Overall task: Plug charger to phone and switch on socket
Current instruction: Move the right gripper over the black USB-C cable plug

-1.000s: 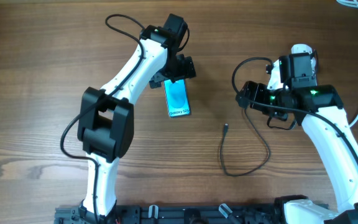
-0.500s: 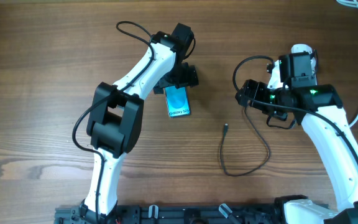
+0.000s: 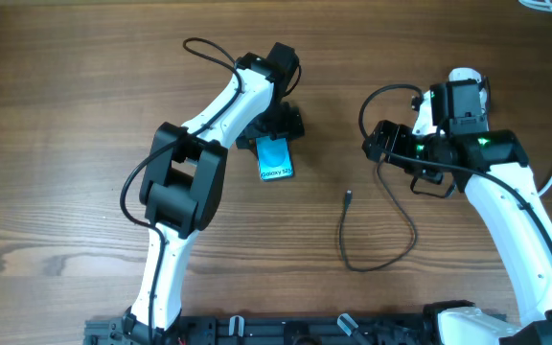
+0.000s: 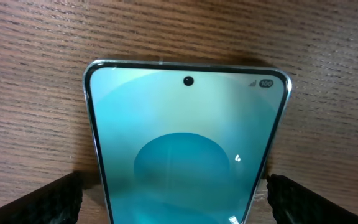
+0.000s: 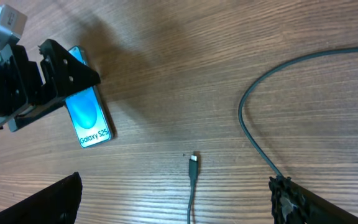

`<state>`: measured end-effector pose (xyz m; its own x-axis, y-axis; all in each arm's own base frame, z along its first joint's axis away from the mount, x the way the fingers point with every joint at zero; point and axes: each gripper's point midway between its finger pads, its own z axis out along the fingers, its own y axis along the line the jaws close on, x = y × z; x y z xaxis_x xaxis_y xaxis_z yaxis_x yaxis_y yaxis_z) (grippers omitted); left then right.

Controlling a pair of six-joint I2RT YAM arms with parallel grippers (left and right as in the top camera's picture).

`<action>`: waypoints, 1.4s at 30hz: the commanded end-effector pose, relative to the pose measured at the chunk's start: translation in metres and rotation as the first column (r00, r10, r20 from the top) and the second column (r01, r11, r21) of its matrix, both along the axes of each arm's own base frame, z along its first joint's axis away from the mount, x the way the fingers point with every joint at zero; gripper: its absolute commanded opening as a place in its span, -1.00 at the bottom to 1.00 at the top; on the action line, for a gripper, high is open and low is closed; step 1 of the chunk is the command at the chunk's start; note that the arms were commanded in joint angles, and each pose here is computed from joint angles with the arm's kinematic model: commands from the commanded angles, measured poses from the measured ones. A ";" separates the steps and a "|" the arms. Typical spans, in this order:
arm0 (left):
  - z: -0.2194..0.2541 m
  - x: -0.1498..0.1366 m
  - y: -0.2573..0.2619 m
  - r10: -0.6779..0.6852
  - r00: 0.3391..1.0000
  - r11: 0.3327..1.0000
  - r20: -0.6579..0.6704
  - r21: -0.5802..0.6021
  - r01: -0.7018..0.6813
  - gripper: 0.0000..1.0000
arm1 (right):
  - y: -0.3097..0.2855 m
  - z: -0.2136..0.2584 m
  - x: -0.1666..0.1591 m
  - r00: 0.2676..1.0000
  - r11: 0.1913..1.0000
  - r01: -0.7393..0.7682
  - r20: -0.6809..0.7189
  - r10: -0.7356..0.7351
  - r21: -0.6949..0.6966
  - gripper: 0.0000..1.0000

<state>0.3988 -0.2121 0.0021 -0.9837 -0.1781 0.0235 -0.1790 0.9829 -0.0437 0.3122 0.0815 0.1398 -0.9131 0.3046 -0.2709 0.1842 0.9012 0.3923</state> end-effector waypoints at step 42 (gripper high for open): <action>-0.043 -0.017 0.014 0.007 0.995 0.997 -0.102 0.079 0.002 0.63 | -0.006 -0.077 -0.033 0.970 0.999 0.002 -0.243 -0.014 -0.050 0.90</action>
<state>0.3969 -0.2079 -0.0028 -0.9838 -0.1769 0.0295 -0.1773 0.9841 -0.0118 0.2846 0.0772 0.0783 -0.9456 0.3080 -0.1049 0.2595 0.9083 0.3280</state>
